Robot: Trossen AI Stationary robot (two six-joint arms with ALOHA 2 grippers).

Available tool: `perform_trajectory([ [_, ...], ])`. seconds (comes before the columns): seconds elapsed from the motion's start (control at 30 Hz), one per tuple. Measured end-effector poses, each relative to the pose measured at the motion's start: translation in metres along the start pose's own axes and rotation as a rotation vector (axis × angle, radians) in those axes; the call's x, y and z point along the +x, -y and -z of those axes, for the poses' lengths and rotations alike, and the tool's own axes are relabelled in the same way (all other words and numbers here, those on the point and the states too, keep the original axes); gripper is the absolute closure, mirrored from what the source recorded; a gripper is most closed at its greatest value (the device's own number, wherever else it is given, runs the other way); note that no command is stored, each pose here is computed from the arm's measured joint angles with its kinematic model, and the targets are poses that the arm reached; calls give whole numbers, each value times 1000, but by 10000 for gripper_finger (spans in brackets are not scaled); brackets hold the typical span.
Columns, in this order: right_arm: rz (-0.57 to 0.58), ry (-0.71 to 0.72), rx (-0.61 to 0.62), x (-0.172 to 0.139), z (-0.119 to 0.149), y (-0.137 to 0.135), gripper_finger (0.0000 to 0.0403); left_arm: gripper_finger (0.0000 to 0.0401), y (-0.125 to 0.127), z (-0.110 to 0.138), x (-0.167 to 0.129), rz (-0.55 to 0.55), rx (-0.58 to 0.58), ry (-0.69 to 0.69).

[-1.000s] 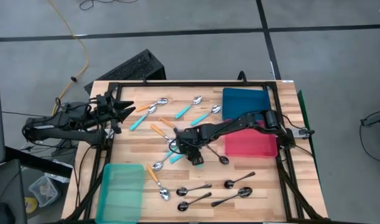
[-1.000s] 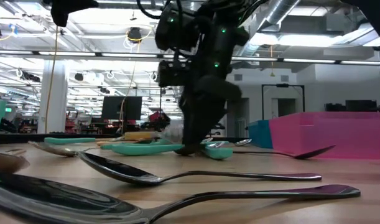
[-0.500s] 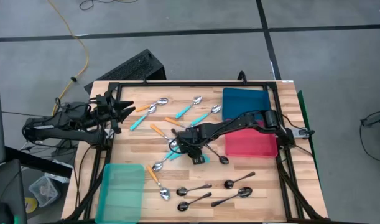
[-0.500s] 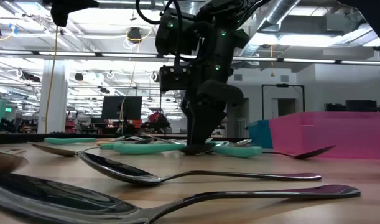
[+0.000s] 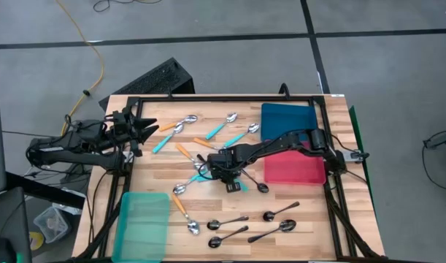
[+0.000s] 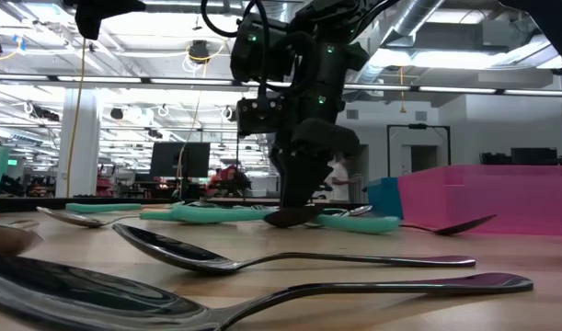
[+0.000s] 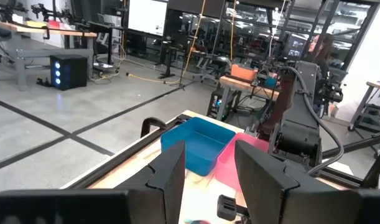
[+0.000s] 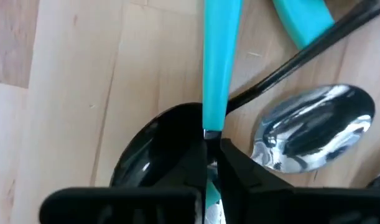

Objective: Sort silverware by color (type)
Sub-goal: Put the blue spoon into the skyblue bin

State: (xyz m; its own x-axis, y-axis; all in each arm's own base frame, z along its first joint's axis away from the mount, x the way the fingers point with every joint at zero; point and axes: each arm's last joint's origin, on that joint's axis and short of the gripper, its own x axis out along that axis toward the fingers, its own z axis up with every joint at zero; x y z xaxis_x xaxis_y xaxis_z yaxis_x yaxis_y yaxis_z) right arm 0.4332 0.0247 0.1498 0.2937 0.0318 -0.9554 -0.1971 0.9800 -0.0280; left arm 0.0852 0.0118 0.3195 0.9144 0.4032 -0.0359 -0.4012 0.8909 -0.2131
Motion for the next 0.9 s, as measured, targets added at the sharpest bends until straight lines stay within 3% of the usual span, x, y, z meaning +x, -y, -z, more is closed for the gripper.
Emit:
perform_trajectory([
  [0.43,38,113,5,-38,-33,5,355,278,0,0,0,0,0,0],
  [0.67,37,211,-27,-36,-39,11,355,278,0,0,0,1,0,0],
  [0.9,165,328,-33,-39,-49,28,355,278,0,0,0,1,0,-1],
])
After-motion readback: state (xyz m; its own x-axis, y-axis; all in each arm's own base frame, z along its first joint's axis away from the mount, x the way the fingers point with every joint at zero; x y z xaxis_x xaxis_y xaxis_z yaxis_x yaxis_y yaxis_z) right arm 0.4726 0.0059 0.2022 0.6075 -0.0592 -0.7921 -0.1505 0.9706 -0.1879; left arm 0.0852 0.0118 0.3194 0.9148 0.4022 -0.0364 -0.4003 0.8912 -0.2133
